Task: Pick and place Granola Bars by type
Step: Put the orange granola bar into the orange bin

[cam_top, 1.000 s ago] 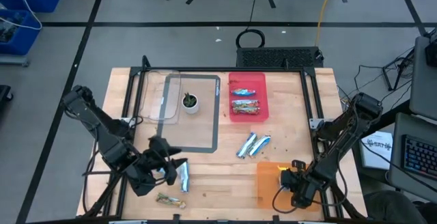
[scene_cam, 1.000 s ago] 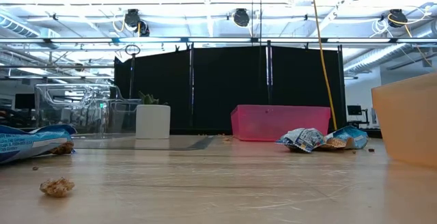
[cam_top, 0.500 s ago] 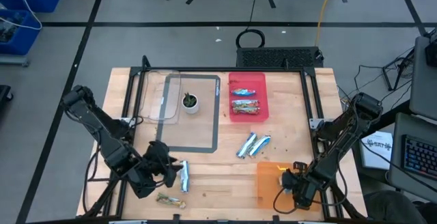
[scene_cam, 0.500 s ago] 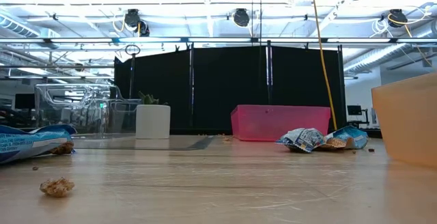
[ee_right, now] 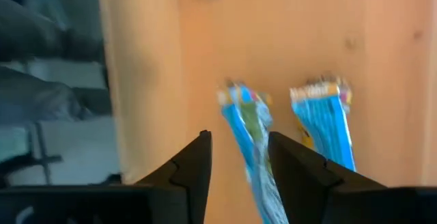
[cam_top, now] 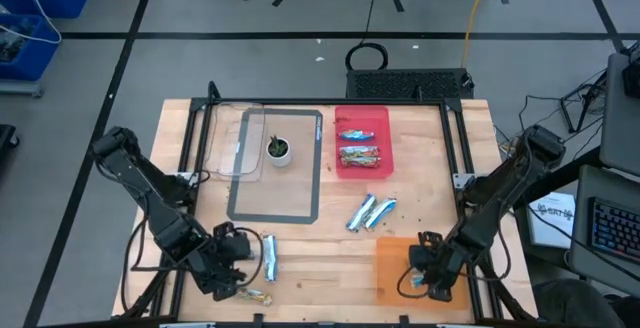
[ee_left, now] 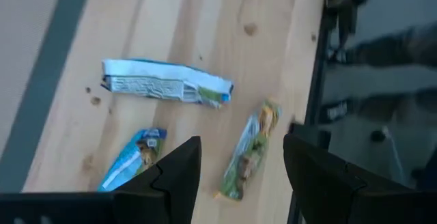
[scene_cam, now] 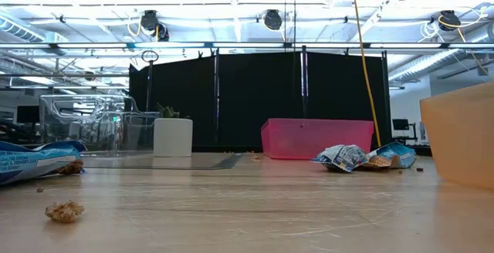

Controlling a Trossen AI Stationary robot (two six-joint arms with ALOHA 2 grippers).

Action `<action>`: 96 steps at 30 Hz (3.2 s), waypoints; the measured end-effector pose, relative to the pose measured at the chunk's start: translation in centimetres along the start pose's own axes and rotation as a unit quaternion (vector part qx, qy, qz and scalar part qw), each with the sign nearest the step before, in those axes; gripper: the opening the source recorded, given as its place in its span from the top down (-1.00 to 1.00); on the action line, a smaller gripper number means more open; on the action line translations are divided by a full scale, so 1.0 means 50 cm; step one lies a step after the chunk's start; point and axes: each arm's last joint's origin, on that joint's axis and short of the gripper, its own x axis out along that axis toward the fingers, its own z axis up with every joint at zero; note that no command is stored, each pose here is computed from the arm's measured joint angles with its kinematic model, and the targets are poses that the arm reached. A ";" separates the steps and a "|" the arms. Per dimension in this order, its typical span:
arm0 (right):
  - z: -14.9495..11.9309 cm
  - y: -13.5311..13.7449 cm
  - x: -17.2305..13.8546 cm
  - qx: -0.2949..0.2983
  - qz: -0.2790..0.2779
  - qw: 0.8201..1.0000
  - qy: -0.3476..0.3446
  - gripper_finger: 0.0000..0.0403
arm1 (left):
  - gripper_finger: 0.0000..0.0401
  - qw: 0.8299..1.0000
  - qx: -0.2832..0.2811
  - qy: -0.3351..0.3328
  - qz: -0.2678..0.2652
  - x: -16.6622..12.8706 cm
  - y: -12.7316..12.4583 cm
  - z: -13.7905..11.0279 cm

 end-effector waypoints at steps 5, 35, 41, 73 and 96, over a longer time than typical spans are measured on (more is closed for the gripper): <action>0.025 0.007 -0.041 0.001 0.054 0.996 -0.076 0.32 | -0.06 0.998 0.038 0.043 -0.001 0.031 -0.016 -0.016; 0.093 0.006 -0.113 -0.033 0.125 0.961 -0.246 0.30 | -0.48 0.977 0.178 0.108 0.044 0.183 -0.067 -0.098; 0.095 0.005 -0.113 -0.030 0.119 0.959 -0.254 0.30 | -0.54 0.971 0.191 0.138 0.048 0.209 -0.066 -0.109; 0.101 0.006 -0.117 -0.017 0.131 0.956 -0.263 0.30 | 0.51 0.958 0.172 0.213 0.084 0.285 -0.038 -0.110; 0.116 0.005 -0.124 -0.028 0.131 0.945 -0.297 0.30 | 0.80 0.976 0.155 0.142 0.063 0.234 -0.049 -0.071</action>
